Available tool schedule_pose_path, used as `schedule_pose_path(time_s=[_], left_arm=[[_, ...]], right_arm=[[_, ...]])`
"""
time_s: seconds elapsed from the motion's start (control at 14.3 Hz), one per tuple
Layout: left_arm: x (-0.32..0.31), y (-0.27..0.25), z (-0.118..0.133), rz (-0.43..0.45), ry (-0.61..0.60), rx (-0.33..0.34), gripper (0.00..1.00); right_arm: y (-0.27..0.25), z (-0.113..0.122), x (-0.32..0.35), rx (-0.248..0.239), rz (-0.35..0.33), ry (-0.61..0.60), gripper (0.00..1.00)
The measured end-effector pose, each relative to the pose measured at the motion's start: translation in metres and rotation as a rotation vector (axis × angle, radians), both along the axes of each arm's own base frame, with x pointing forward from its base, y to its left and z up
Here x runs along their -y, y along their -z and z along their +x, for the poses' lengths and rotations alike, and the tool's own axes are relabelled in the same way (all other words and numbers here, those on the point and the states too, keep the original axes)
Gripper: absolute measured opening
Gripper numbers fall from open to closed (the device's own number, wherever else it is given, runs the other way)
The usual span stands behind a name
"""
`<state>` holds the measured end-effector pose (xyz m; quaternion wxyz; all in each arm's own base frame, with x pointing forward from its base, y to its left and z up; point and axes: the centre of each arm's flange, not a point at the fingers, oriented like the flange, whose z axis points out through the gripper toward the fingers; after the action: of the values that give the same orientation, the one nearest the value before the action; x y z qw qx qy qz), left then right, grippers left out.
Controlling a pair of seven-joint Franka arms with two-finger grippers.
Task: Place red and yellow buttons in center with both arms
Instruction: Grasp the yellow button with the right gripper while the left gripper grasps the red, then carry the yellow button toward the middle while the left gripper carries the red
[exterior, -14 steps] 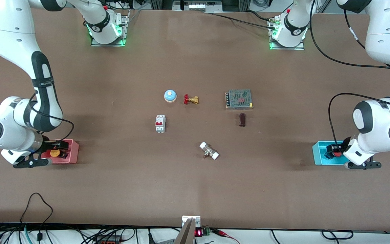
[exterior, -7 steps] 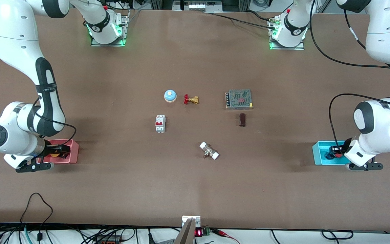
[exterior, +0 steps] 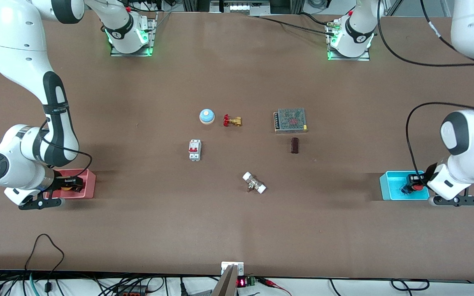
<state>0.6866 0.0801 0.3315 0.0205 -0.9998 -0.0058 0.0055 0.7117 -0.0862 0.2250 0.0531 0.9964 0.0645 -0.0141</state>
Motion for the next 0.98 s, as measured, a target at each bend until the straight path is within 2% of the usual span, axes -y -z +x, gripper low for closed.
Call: schedule_pose_path(time_s=[0.07, 0.28, 0.56, 0.7, 0.84, 0.98], left_arm=[[0.011, -0.012, -0.003, -0.002, -0.003, -0.015, 0.42], [0.069, -0.028, -0.010, 0.000, -0.050, -0.059, 0.42], [0.175, -0.014, -0.023, 0.018, -0.129, -0.092, 0.42], [0.210, -0.002, -0.030, 0.025, -0.159, -0.103, 0.42], [0.236, 0.013, -0.034, 0.012, -0.191, -0.090, 0.42], [0.259, 0.036, -0.039, 0.002, -0.217, -0.067, 0.42]], right_arm=[[0.000, 0.000, 0.000, 0.000, 0.000, 0.000, 0.71], [-0.002, 0.001, -0.001, 0.003, 0.001, -0.002, 0.40], [-0.004, 0.002, -0.001, -0.005, 0.003, -0.004, 0.38], [-0.011, 0.002, -0.003, -0.028, 0.010, -0.007, 0.38], [-0.037, 0.003, -0.006, -0.069, 0.025, -0.022, 0.38], [-0.083, 0.004, -0.013, -0.081, 0.043, -0.029, 0.38]])
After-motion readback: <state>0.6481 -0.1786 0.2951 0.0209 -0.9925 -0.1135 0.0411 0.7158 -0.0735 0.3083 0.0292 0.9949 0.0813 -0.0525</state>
